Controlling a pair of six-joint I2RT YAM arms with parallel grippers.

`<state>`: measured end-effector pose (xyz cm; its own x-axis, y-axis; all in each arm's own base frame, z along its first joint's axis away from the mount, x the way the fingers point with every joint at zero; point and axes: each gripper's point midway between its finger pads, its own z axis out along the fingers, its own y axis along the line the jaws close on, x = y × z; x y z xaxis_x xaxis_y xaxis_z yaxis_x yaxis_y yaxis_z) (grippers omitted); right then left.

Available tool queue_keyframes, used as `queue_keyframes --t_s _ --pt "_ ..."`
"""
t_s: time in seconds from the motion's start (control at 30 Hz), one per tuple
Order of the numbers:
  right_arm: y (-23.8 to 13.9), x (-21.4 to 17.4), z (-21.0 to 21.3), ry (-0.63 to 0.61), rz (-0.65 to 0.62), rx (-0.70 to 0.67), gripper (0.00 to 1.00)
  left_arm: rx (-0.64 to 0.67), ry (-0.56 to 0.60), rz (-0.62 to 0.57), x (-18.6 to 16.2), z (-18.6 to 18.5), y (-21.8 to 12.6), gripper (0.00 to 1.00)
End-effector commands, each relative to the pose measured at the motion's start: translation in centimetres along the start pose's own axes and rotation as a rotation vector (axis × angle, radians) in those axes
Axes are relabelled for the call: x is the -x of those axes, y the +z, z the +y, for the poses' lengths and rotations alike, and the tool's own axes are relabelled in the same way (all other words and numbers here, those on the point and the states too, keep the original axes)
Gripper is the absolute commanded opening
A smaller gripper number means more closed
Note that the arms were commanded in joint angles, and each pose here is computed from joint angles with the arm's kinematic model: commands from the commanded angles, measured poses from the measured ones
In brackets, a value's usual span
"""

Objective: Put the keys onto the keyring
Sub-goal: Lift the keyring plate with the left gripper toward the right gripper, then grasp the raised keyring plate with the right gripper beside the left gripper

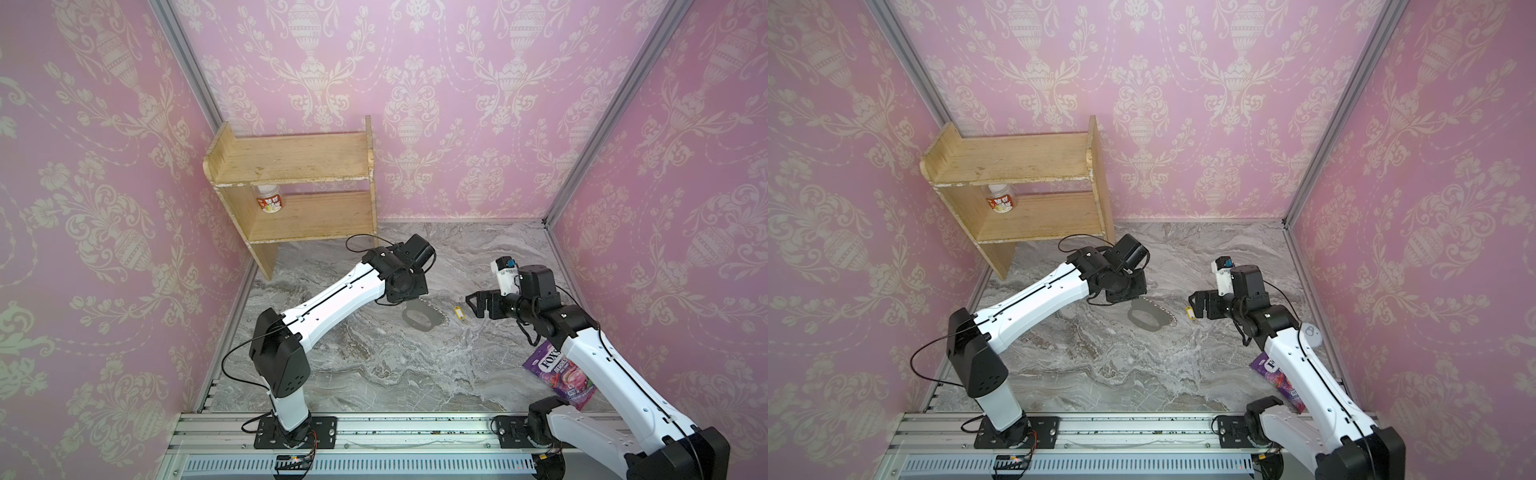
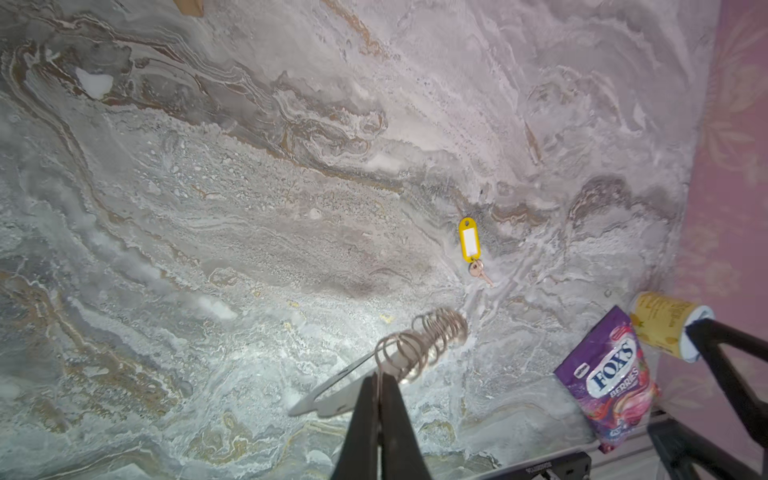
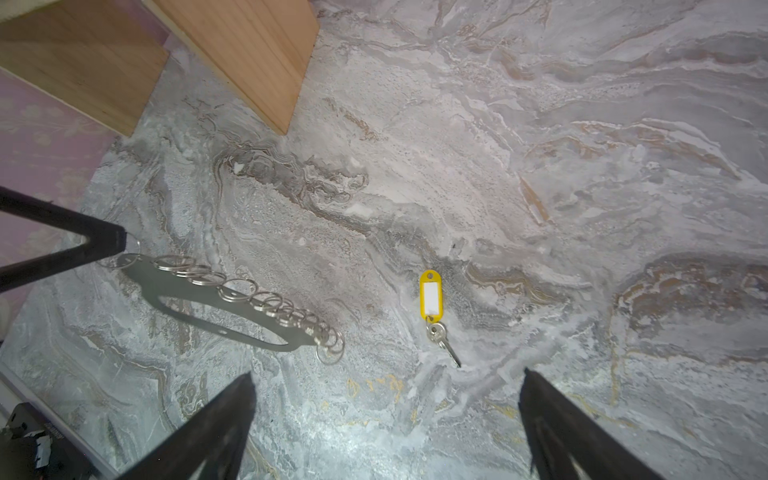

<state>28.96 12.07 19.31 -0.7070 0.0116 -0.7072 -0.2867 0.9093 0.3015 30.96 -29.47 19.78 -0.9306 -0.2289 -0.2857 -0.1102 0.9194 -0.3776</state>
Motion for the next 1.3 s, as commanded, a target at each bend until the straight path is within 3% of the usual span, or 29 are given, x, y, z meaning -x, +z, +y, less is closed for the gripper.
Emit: queue_keyframes --t_s 0.0,0.43,0.53,0.73,0.97,1.27 --pt "-0.1 0.5 2.3 -0.067 -0.056 0.098 1.00 -0.170 -0.076 0.002 0.8 -1.8 -1.4 0.00" --pt "0.0 0.4 7.4 -0.258 -0.141 0.240 0.95 -0.389 -0.288 0.114 0.6 -1.2 -2.2 0.00" --pt "-0.2 0.5 8.7 -0.326 -0.176 0.260 0.94 -0.358 -0.265 0.127 0.4 -0.6 -2.5 0.00" --pt "-0.4 0.8 11.2 -0.453 -0.254 0.298 0.88 -0.103 -0.163 0.114 0.4 2.9 -3.4 0.00" --pt "-0.4 1.3 14.4 -0.573 -0.376 0.368 0.81 -0.140 -0.231 0.135 0.3 1.9 -3.5 0.00" --pt "2.1 2.0 17.2 -0.578 -0.326 0.468 0.68 -0.206 -0.220 0.156 -0.5 0.2 -3.5 0.00"
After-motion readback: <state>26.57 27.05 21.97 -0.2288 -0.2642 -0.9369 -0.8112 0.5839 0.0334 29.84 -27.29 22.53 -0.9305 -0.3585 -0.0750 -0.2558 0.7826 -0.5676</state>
